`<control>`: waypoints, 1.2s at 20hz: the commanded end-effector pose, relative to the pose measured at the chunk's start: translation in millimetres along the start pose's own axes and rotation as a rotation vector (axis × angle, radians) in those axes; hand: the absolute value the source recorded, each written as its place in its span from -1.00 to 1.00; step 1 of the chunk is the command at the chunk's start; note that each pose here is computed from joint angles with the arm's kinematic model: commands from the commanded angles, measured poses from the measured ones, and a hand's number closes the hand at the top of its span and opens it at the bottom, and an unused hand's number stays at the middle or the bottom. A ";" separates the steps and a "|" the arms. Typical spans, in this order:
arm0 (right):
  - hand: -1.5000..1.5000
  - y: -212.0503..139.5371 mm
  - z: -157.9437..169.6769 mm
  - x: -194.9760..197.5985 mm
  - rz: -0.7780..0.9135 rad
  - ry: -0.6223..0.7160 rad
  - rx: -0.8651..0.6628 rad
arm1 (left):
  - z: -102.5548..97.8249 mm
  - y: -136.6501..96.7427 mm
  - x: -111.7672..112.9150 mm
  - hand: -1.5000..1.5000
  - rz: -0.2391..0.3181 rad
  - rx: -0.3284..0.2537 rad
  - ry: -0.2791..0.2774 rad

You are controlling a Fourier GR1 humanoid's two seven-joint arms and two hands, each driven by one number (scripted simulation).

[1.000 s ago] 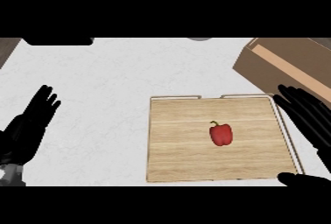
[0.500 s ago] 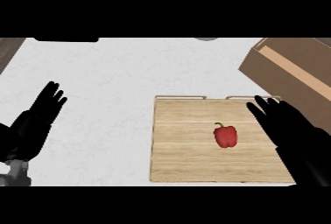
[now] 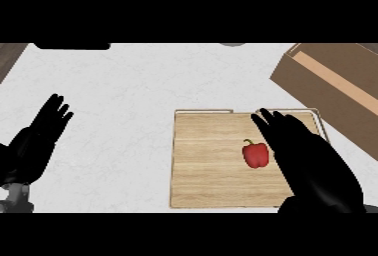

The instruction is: Pick the bell pepper from the tray and place it in the cardboard box

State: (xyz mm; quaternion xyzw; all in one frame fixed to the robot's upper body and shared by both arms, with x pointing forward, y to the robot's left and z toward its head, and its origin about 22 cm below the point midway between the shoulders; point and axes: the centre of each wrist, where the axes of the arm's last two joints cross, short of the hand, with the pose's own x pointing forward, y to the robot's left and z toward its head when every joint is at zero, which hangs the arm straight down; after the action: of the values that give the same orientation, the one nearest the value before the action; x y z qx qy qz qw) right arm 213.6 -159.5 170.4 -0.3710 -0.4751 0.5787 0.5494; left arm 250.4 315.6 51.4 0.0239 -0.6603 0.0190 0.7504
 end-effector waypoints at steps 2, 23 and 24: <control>-1.00 0.7 -7.0 8.3 0.062 0.113 0.068 | 5.0 2.4 4.7 0.00 0.010 -0.008 0.026; -1.00 22.6 -24.1 26.9 0.132 0.109 0.034 | 5.6 23.0 2.5 0.00 0.004 0.003 0.007; -1.00 19.9 -31.4 16.0 0.134 0.112 0.063 | 9.7 2.6 -5.7 0.00 0.005 0.011 0.010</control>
State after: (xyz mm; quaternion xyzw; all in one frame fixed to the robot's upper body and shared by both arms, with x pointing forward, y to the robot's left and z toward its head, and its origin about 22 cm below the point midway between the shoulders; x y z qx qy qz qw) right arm 231.3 -134.4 142.8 -0.3983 -0.4312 0.6060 0.5369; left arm 242.0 323.5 52.5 0.0257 -0.6598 0.0210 0.7507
